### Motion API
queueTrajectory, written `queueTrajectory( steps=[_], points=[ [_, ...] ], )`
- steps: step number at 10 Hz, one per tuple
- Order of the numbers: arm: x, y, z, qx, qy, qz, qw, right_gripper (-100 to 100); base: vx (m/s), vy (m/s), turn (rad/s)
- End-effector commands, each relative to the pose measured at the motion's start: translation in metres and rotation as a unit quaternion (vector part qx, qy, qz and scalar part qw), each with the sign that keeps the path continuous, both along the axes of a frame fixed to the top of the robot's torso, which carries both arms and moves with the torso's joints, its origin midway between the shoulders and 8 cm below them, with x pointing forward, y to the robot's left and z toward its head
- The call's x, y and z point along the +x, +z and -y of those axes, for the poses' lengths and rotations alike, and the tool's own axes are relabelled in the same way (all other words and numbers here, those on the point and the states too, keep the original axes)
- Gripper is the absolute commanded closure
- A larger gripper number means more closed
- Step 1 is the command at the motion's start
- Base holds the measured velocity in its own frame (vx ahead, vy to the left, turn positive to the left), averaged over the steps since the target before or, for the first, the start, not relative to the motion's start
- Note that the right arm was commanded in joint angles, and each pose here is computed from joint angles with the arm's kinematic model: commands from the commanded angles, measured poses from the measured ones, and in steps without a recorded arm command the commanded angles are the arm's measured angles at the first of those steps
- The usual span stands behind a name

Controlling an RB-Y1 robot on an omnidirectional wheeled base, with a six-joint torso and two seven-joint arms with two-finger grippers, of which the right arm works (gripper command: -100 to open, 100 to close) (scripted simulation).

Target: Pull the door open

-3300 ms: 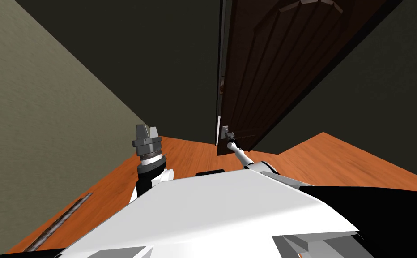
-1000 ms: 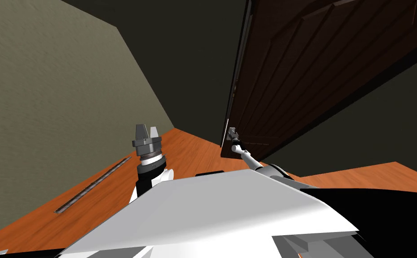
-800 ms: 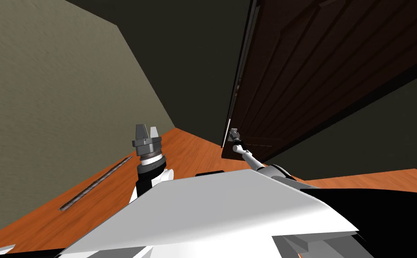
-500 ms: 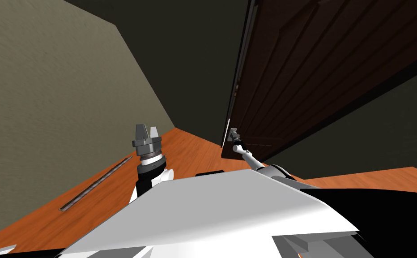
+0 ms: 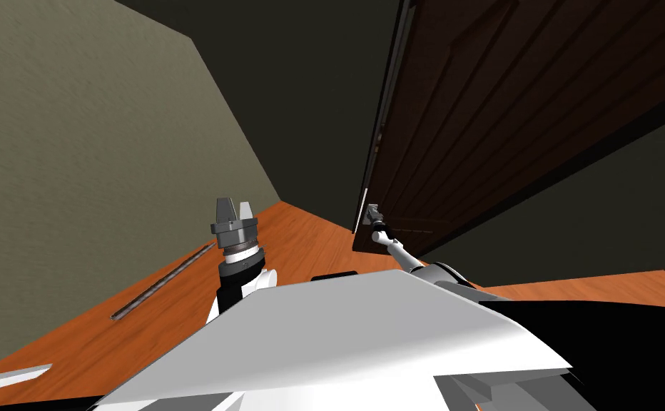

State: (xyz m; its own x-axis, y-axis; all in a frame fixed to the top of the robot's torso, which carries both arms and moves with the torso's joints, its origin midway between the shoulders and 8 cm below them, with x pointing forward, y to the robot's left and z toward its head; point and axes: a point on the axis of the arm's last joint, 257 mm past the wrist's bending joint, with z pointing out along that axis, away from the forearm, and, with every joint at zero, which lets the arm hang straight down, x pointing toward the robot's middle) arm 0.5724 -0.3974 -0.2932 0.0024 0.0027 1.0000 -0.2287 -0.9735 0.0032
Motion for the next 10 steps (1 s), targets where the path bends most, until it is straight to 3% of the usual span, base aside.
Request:
queueTrajectory(
  steps=[1, 6, 10],
  points=[
    [-0.002, -0.003, -0.005, 0.001, 0.009, -0.002, 1.0, 100, -0.228, -0.102, 0.165],
    [-0.008, -0.003, -0.013, 0.001, 0.037, 0.001, 0.9993, 100, -0.25, -0.08, 0.158],
    [-0.013, -0.007, -0.018, 0.001, 0.051, -0.003, 0.9987, 100, -0.146, -0.056, 0.089]
  ],
)
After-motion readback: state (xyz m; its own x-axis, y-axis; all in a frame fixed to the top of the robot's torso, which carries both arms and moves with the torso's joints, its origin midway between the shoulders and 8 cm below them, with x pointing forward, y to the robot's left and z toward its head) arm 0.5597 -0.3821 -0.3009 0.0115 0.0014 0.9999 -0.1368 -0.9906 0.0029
